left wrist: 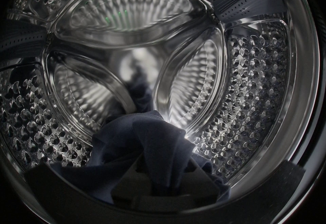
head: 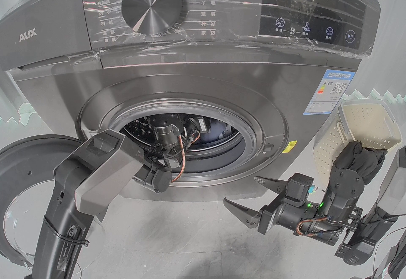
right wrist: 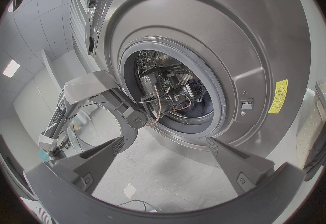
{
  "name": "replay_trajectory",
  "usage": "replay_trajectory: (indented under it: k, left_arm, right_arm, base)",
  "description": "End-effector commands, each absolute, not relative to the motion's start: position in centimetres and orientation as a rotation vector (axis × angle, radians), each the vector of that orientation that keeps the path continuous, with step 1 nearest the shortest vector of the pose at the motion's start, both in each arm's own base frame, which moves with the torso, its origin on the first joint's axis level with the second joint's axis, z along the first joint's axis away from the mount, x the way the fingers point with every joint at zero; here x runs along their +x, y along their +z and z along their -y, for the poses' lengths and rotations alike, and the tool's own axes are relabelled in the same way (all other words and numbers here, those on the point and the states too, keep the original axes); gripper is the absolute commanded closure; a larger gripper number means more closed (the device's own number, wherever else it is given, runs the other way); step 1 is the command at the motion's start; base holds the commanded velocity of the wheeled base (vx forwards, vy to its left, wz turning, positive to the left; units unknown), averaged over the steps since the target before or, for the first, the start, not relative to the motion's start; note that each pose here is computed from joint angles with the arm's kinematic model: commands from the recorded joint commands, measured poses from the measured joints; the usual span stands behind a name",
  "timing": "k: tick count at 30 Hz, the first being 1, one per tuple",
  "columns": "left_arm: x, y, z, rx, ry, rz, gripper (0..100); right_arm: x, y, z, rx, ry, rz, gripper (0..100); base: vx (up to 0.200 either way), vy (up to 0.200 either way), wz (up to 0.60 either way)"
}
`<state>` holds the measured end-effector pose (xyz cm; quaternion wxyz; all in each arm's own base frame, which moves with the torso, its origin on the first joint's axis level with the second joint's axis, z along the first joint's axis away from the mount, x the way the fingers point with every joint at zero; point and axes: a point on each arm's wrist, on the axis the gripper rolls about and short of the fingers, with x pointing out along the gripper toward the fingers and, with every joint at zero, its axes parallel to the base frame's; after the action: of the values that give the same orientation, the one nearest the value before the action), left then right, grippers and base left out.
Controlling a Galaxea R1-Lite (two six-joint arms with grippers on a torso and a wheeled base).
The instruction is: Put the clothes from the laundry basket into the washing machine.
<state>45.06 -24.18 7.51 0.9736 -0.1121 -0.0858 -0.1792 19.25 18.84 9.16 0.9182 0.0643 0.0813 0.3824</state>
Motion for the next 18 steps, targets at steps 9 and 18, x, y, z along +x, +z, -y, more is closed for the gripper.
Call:
replay_trajectory:
  k: [9, 18]
  left_arm:
    - [45.6, 7.3, 24.5, -0.241, -0.356, 0.193, 0]
    - [41.9, 7.2, 24.4, -0.194, -0.398, 0.072, 0]
  right_arm:
    - [19.2, 9.0, -18.9, 0.13, 0.787, -0.172, 0]
    - [19.2, 9.1, -18.6, 0.129, 0.781, -0.171, 0]
  base:
    - [0.0, 0.0, 0.0]
    - [0.0, 0.0, 0.0]
